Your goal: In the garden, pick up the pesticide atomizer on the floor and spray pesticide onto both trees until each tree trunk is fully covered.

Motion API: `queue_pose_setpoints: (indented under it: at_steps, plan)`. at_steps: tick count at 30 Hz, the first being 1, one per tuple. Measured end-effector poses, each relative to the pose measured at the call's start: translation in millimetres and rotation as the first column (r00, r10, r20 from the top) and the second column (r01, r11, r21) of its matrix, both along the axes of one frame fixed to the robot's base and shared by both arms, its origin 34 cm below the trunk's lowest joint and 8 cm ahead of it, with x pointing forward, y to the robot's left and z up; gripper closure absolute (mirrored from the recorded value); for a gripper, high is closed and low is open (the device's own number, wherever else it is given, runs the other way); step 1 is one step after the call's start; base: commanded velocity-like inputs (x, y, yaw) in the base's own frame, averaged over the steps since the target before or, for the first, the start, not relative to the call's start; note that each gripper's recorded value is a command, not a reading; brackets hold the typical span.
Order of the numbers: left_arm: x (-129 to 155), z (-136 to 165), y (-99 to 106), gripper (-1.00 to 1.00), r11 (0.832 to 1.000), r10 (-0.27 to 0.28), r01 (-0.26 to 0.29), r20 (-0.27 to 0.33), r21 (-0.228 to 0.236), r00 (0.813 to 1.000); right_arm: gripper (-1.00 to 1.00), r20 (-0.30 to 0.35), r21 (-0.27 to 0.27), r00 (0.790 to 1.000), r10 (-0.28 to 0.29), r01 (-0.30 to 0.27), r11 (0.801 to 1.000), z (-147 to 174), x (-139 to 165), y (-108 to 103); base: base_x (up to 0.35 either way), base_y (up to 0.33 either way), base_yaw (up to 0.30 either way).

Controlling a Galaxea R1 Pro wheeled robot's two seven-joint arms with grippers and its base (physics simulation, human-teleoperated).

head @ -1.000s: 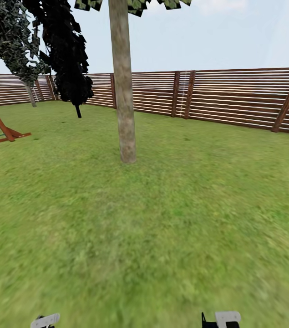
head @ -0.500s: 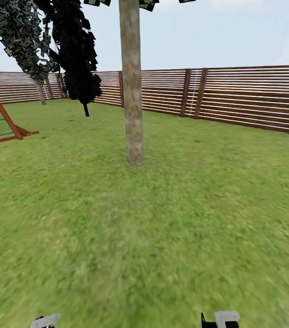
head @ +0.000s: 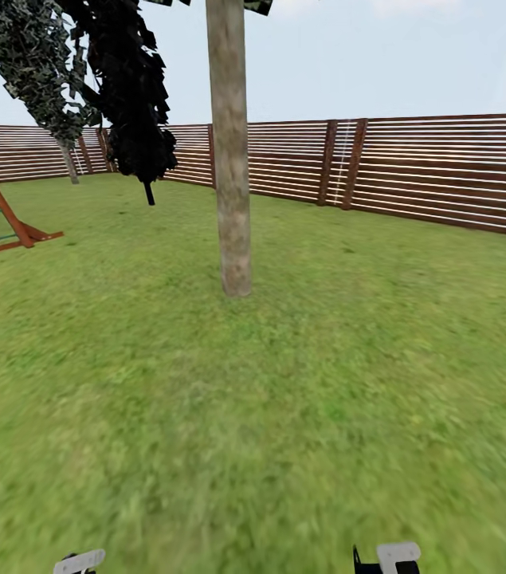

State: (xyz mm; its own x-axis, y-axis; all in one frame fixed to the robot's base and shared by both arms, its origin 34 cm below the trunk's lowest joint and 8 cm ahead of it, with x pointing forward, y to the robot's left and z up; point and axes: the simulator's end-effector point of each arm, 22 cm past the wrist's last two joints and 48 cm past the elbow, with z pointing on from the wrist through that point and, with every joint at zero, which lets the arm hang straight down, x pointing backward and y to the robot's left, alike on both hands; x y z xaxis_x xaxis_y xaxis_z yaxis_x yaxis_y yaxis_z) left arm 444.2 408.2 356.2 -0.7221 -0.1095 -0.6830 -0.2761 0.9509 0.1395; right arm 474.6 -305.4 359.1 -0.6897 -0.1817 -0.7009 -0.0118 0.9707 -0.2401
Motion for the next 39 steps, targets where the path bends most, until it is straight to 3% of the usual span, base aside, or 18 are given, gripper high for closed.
queue_pose_setpoints:
  at_steps: [39]
  plan:
    - [-0.1, -0.2, -0.4, 1.00, 1.000, -0.001, 0.001, -0.001, 0.000, 1.000, -1.00, 0.000, 0.001, 1.000, 0.001, -0.001, 1.000, -0.1, -0.1, 1.2, 0.340, 0.000, 0.015]
